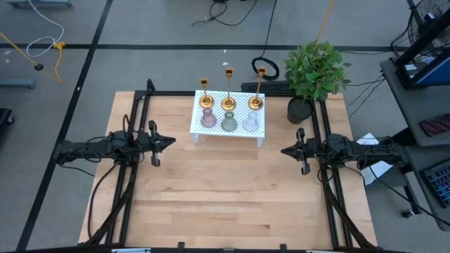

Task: Pick & Place candle stick holders
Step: Return to Home Position

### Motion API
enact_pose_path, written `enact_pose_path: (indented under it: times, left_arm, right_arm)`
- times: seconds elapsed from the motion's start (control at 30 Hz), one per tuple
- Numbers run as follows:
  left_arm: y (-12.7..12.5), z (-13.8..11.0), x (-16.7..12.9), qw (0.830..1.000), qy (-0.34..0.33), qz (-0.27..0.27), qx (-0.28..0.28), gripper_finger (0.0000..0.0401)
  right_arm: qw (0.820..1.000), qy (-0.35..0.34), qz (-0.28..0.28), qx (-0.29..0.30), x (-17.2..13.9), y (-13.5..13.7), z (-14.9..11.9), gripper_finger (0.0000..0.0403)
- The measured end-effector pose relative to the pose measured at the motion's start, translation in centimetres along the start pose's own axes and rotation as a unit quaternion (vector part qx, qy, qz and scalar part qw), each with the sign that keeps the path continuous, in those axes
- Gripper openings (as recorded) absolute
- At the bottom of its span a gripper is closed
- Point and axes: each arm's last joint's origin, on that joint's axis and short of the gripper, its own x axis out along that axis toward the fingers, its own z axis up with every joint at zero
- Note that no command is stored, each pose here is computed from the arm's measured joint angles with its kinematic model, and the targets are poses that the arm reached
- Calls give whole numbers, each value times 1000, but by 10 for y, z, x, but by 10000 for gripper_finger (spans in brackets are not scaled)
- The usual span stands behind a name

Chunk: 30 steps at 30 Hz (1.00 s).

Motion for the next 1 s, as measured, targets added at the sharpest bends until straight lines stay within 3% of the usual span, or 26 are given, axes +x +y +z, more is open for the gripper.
enact_pose_path:
  times: [0.27, 0.57, 1.0]
  left_arm:
    - [0, 0, 0, 1000, 0, 0, 0, 31]
    - [0, 0, 0, 1000, 0, -1, 0, 31]
    - [0, 0, 0, 1000, -1, -1, 0, 31]
  right_arm:
    - [1000, -1, -22, -9, 0, -1, 0, 0]
    - [998, -55, -24, -10, 1, -1, 11, 0]
    - [998, -53, -24, -10, 1, -1, 11, 0]
